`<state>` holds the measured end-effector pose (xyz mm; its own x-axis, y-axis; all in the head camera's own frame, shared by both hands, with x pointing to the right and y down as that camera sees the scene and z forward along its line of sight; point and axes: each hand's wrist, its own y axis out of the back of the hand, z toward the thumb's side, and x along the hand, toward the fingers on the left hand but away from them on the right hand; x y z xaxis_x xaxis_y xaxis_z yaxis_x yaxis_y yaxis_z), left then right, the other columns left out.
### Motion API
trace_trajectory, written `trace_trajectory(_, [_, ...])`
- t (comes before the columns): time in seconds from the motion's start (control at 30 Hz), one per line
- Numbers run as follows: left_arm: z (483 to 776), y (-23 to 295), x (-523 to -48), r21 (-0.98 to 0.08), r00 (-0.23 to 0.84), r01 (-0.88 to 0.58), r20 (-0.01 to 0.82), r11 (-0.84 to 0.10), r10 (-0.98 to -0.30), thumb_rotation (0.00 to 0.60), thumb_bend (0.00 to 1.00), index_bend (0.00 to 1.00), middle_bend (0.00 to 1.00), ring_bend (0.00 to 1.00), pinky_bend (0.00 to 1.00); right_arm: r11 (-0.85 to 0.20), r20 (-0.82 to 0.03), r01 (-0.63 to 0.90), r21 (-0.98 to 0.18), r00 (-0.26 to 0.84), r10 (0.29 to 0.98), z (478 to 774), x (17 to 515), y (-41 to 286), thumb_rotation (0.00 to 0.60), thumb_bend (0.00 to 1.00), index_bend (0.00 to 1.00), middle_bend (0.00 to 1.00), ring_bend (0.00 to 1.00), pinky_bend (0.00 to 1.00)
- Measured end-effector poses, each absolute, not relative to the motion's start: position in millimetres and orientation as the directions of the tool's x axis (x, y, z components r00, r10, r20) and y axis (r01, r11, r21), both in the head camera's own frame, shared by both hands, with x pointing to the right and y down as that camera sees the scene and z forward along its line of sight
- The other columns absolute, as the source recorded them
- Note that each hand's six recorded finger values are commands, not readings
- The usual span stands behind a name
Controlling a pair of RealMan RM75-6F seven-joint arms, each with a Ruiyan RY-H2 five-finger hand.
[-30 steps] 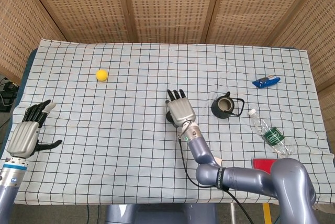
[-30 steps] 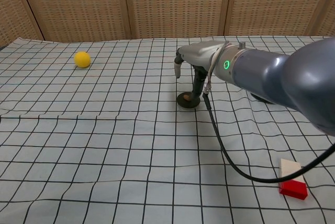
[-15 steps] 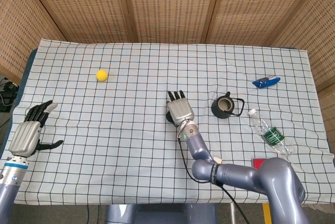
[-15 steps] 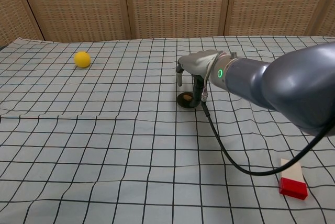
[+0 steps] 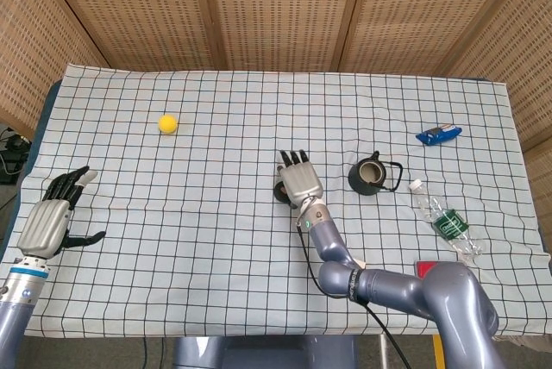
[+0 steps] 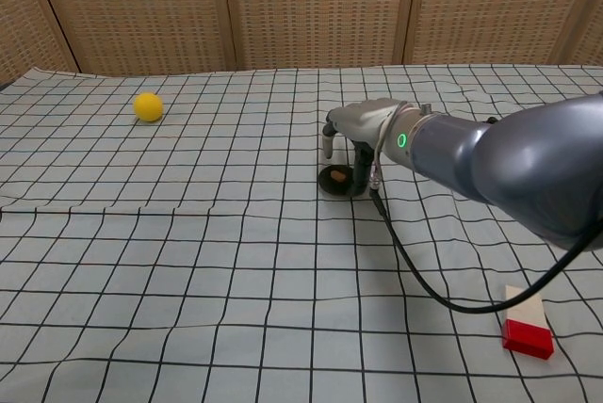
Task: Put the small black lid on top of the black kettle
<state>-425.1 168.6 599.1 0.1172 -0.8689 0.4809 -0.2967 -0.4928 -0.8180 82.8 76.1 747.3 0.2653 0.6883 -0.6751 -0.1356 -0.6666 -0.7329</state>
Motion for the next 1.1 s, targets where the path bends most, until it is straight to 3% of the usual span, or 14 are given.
trace_trajectory(0.17, [599.3, 167.8, -425.7, -0.818, 0.114, -0.298, 0.482, -0.492, -0.869, 0.6, 0.01, 0.0, 0.0, 0.0, 0.0, -0.664, -0.671, -0.132, -0.736, 0.274, 0.689, 749.3, 81.2, 77.4, 0.6, 0.38, 0.4, 0.07, 0.0, 0.0])
trace_trajectory(1.1, [598.5, 168.2, -425.6, -0.81, 0.12, -0.304, 0.49, -0.502, -0.864, 0.6, 0.01, 0.01, 0.0, 0.0, 0.0, -0.658, -0.673, -0.156, -0.737, 0.26, 0.692, 752.2, 80.2, 83.7, 0.6, 0.42, 0.42, 0.09, 0.0, 0.0])
